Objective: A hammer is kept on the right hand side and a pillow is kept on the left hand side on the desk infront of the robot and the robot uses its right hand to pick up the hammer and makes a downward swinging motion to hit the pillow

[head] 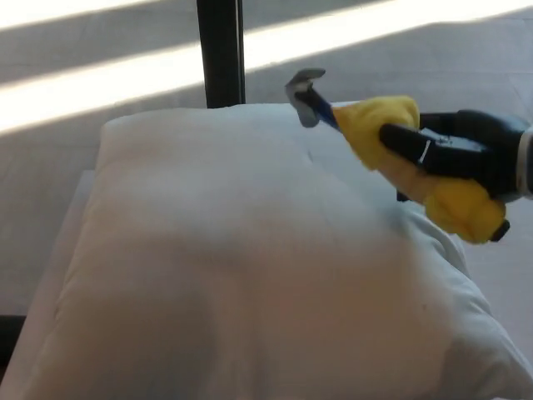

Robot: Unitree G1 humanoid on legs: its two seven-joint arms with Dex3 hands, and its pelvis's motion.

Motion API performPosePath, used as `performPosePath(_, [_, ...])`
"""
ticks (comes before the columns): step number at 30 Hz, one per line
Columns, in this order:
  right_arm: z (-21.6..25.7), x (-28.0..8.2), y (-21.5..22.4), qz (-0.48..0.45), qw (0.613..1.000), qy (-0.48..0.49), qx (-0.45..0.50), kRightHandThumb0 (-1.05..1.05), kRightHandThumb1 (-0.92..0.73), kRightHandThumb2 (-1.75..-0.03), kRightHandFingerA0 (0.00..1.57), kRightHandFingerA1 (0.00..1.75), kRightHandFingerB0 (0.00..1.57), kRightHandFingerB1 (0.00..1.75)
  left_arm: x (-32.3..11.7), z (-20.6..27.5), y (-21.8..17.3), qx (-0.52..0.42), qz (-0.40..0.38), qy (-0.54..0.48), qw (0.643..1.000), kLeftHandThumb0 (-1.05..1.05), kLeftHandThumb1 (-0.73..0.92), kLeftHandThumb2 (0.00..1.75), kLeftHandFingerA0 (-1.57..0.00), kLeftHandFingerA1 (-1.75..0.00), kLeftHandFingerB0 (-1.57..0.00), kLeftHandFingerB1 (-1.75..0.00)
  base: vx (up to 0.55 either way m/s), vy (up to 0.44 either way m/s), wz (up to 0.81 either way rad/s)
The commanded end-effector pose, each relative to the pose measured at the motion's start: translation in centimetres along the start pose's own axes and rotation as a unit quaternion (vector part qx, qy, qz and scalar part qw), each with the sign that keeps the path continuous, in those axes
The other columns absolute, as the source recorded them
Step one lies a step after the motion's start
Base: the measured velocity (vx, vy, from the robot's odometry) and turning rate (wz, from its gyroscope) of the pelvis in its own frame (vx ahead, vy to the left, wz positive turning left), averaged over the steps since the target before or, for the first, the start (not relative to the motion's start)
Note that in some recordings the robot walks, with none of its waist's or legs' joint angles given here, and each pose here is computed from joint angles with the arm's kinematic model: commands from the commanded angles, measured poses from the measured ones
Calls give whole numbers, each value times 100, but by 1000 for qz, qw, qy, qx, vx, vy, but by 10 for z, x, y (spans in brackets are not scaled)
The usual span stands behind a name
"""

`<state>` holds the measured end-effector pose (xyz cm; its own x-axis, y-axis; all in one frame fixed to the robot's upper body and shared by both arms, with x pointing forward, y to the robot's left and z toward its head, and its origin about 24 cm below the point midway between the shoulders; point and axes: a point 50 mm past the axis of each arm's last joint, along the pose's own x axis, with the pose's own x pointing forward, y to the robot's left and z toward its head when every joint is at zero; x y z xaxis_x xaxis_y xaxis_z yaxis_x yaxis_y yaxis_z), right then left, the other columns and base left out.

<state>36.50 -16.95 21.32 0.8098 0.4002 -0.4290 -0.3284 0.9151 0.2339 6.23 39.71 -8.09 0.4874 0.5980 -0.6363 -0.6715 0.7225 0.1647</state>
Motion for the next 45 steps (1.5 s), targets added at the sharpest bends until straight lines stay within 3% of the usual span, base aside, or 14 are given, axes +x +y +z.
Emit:
performPosePath(1, [34, -18, 6, 34, 997, -36, 58, -33, -54, -121, 101, 175, 72, 159, -1, 2, 5, -5, 7, -10, 1000, -54, 62, 59, -75, -51, -64, -49, 0, 0, 0])
performPosePath(4, [46, -29, 1, 25, 996, -54, 63, -31, -58, -121, 103, 175, 69, 174, -1, 1, 5, -7, 9, -8, 1000, -55, 62, 59, -74, -50, -65, -49, 0, 0, 0])
performPosePath(13, [65, -63, -41, -32, 980, -159, 116, -27, -55, -122, 108, 175, 78, 161, -2, 2, 7, 3, 2, -10, 1000, -57, 63, 60, -73, -50, -64, -48, 0, 0, 0])
performPosePath(15, [60, -72, -62, -73, 974, -167, 131, -32, -68, -118, 108, 175, 71, 175, -2, 3, 7, 2, 4, -13, 1000, -58, 62, 59, -76, -51, -69, -50, 0, 0, 0])
performPosePath(19, [48, -76, -87, -134, 968, -162, 139, -32, -63, -123, 108, 175, 74, 175, -3, 3, 10, 18, 1, -18, 1000, -58, 65, 60, -71, -49, -61, -47, 0, 0, 0])
performPosePath(20, [34, -79, -103, -181, 963, -151, 132, -29, -74, -105, 104, 175, 61, 171, -3, 3, 12, 14, 7, -16, 1000, -57, 65, 60, -70, -48, -62, -47, 0, 0, 0])
performPosePath(27, [1, -79, -132, -260, 952, -135, 88, -24, -66, -119, 102, 175, 66, 170, -3, 4, 12, 7, 12, -17, 1000, -56, 63, 59, -72, -50, -62, -48, 0, 0, 0])
performPosePath(32, [-20, -73, -138, -329, 937, -107, -53, -16, -67, -108, 94, 175, 64, 160, -2, 7, 12, 6, 9, -18, 1000, -55, 65, 60, -71, -49, -61, -47, 0, 0, 0])
performPosePath(33, [-30, -69, -138, -351, 924, -97, -115, -25, -56, -115, 122, 146, 97, 131, -2, 7, 11, -1, 11, -21, 1000, -53, 64, 60, -73, -51, -65, -49, 0, 0, 0])
performPosePath(34, [-40, -65, -139, -370, 910, -82, -166, -21, -50, -115, 122, 145, 102, 131, -2, 8, 11, -2, 11, -22, 1000, -52, 65, 60, -74, -51, -64, -49, 0, 0, 0])
performPosePath(38, [-58, -58, -141, -400, 878, -47, -261, -22, -55, -113, 120, 143, 93, 124, -1, 8, 9, -8, 11, -22, 1000, -52, 65, 59, -71, -51, -62, -49, 0, 0, 0])
performPosePath(39, [-63, -56, -141, -402, 874, -44, -269, -15, -64, -95, 87, 175, 69, 150, -1, 7, 9, -6, 10, -22, 1000, -53, 65, 60, -71, -50, -61, -48, 0, 0, 0])
performPosePath(44, [-92, -49, -143, -420, 849, -11, -321, -19, -70, -87, 86, 175, 73, 141, -2, 7, 11, -12, 10, -21, 1000, -55, 64, 59, -70, -50, -59, -47, 0, 0, 0])
performPosePath(45, [-94, -49, -143, -423, 842, -10, -334, -27, -59, -108, 115, 134, 88, 114, -2, 7, 11, -7, 12, -21, 1000, -56, 63, 59, -72, -51, -62, -49, 0, 0, 0])
